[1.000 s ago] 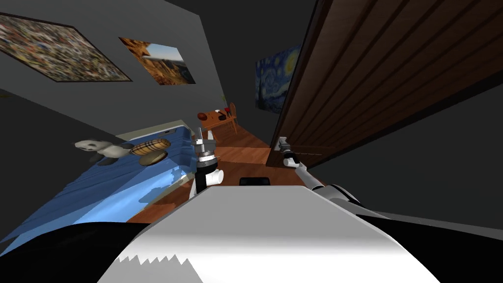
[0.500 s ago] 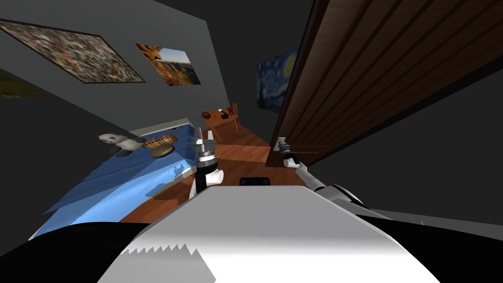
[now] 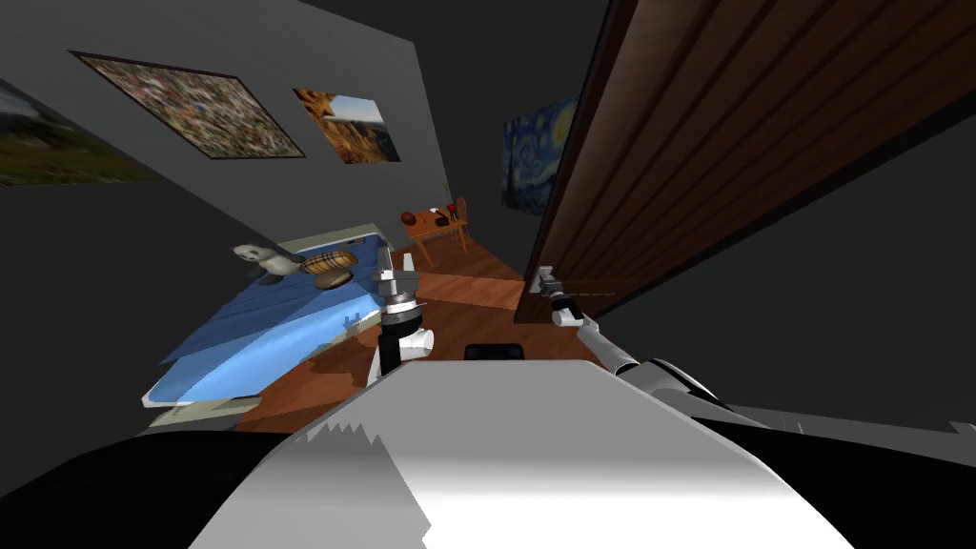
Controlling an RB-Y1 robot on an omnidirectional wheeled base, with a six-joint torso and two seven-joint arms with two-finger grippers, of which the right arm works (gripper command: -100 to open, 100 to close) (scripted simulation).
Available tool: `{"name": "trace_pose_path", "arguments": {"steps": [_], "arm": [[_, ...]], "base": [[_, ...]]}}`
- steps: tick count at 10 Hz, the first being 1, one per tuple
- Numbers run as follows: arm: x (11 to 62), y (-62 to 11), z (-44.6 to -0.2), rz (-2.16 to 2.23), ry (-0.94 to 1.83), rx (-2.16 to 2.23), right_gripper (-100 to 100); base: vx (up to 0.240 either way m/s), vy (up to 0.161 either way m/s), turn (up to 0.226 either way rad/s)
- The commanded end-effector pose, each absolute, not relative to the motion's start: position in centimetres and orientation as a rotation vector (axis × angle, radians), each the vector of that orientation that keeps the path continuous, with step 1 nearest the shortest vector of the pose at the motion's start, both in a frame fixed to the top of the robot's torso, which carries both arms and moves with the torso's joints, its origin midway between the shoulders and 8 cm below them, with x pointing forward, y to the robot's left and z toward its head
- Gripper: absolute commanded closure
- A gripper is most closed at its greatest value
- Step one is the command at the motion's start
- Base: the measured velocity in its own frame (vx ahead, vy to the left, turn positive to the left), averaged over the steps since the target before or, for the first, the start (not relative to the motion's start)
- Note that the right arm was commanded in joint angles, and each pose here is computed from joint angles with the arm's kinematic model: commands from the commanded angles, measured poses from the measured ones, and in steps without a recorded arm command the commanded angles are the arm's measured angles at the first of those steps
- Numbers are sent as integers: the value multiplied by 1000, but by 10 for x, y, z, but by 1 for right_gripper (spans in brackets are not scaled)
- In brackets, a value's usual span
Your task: Pull the door open
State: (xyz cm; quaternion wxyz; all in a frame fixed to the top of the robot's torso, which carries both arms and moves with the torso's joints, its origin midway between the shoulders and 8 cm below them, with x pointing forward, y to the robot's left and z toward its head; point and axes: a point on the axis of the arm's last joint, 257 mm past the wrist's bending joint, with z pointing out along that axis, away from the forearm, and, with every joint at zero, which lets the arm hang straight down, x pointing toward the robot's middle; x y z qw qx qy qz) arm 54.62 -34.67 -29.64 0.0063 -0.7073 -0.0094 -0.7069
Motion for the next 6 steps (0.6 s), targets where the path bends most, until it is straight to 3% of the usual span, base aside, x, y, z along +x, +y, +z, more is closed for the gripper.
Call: {"name": "trace_pose_path", "arguments": {"steps": [1, 4, 6], "arm": [[542, -342, -296, -2202, -50, -2199, 100], [538, -337, -296, -2185, -78, -2185, 100], [534, -334, -298, -2173, -98, -2183, 100]], "base": [[-190, -92, 103], [-181, -91, 78], [-96, -40, 62]]}}
